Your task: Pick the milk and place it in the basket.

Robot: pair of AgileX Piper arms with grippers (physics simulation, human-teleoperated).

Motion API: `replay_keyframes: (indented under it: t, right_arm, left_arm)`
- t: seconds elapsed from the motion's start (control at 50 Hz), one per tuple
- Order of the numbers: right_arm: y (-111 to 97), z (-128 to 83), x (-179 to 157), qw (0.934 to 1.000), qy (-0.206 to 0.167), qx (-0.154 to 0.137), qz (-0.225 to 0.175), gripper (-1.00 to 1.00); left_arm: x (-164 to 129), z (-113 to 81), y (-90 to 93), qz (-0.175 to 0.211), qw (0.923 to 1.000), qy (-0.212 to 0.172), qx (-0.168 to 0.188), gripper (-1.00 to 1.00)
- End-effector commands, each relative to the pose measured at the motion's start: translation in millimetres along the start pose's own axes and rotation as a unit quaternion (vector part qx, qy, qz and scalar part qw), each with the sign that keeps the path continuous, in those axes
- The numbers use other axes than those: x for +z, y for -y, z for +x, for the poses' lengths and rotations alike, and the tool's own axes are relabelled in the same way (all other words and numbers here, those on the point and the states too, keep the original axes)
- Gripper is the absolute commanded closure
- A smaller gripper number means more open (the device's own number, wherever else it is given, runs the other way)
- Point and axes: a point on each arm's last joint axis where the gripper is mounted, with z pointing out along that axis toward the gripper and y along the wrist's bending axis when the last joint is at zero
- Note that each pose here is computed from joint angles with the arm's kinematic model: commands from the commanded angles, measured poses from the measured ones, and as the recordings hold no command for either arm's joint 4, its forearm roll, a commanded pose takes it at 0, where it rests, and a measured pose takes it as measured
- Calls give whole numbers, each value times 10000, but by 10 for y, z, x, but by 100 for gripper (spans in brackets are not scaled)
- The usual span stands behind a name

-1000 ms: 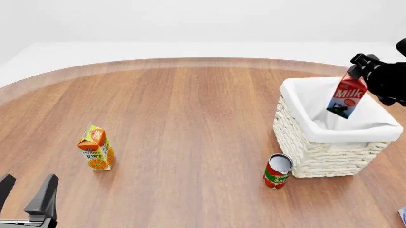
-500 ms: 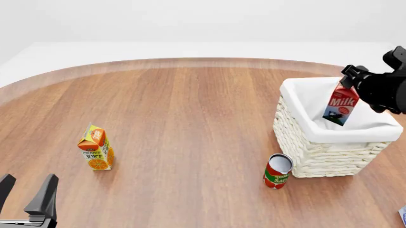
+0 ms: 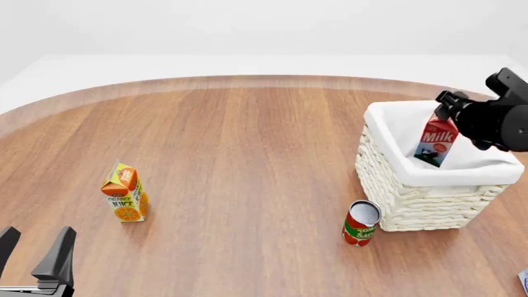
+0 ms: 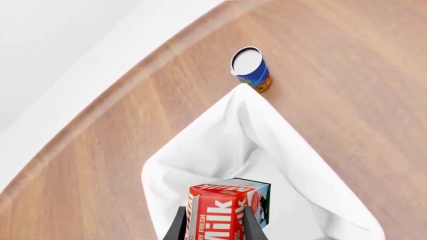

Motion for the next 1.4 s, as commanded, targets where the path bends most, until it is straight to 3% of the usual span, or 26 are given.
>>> replay_keyframes:
  t: [0.02, 1.4]
  right_arm:
    - [-26, -33, 25, 9999, 102, 77, -80, 100]
    - [96, 199, 544, 9998, -191, -49, 79, 100]
  left_arm:
    - [0, 0, 0, 0, 10000, 0, 0, -100]
    - [0, 0, 0, 0, 10000, 0, 0, -100]
